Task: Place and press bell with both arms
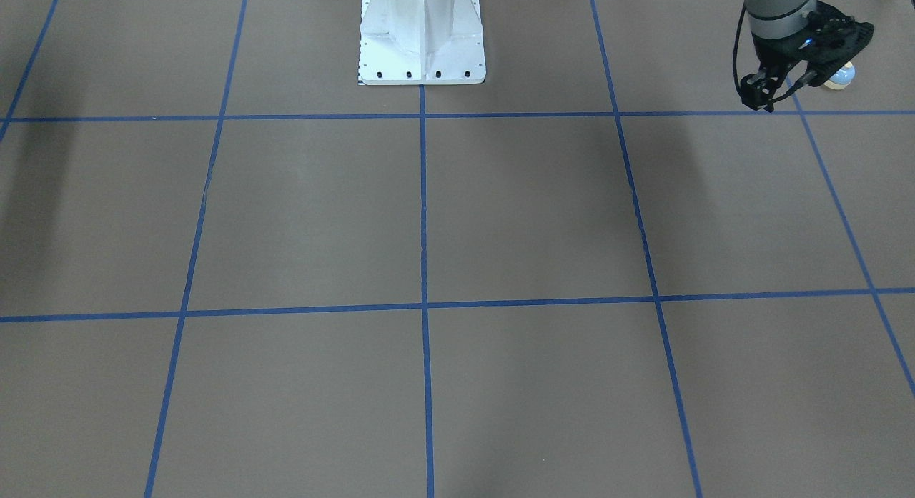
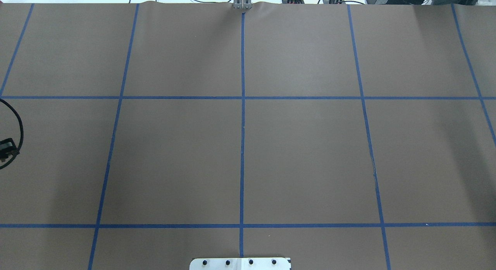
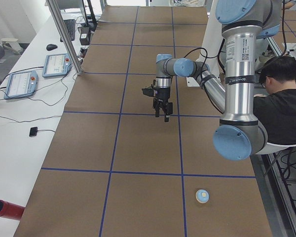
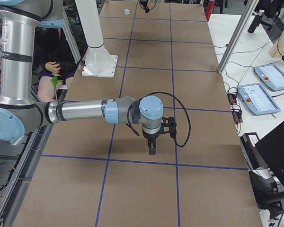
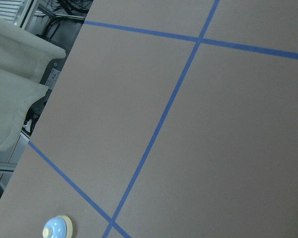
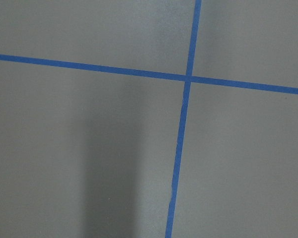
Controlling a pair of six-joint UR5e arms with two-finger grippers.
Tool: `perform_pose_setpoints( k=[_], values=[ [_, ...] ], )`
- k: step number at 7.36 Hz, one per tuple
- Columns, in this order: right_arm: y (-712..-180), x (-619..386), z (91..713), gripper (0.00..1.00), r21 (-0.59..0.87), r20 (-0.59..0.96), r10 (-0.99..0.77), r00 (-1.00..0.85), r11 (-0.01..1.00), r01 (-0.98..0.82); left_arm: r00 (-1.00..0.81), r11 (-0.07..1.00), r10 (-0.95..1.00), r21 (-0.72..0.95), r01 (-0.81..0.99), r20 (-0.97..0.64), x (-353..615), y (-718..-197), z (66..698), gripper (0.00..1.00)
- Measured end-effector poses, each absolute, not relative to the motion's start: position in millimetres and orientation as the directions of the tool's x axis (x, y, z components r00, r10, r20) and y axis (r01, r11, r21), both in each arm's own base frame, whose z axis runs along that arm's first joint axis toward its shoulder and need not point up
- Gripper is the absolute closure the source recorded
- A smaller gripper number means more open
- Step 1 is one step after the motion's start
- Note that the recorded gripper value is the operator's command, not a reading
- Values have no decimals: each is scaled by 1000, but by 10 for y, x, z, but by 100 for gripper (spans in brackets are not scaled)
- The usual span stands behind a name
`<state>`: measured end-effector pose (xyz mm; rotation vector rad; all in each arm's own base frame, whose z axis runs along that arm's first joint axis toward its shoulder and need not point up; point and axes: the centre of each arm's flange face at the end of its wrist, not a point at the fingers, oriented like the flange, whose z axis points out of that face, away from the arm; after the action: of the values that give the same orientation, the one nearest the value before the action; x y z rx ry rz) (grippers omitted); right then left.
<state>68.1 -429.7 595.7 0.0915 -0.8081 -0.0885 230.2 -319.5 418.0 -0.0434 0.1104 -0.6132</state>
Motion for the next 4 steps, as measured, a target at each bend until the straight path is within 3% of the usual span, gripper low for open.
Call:
perform_pose_setpoints(
  k=[4],
  values=[
    [-4293,685,5992,0,108,713,-109,692,993,44,510,519,-851,52,853,121,2738,-2362,5045,0]
  ],
)
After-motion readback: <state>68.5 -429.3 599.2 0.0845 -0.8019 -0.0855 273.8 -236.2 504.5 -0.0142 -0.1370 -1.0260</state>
